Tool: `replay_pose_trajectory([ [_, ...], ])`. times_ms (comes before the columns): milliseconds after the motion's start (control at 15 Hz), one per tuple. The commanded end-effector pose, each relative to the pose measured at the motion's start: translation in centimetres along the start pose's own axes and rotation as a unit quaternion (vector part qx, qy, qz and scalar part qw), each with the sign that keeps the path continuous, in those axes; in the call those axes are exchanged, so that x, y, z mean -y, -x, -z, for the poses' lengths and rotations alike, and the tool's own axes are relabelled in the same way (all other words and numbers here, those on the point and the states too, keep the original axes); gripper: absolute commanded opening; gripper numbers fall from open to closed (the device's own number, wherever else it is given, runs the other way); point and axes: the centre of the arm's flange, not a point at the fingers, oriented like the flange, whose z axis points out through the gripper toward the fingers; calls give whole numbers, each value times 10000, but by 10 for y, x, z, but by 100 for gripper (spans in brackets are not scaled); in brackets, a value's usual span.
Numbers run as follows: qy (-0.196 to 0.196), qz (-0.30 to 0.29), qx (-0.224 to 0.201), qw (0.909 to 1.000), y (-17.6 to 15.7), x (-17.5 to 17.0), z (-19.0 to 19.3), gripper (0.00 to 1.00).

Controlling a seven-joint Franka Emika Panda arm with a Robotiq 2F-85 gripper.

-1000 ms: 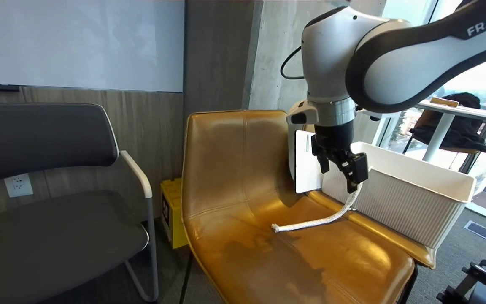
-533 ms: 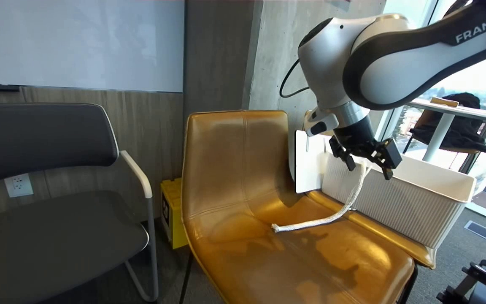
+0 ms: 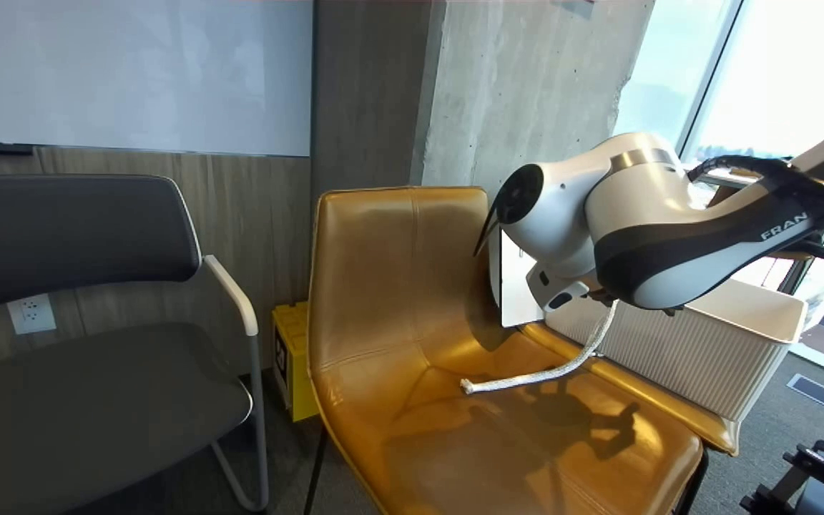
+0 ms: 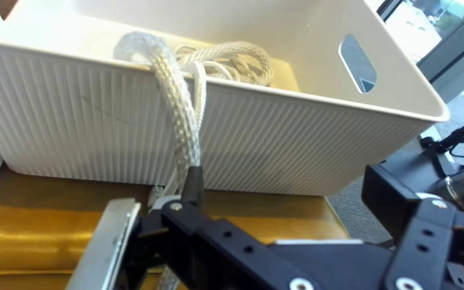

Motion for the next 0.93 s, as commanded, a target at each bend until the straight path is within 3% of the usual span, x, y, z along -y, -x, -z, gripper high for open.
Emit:
replay_pose_trajectory([
  [0, 395, -179, 713, 9965, -2, -9, -1, 100],
  [267, 546, -305, 938, 9936, -10, -16, -4, 100],
  [867, 507, -901, 795, 9915, -18, -30, -27, 100],
])
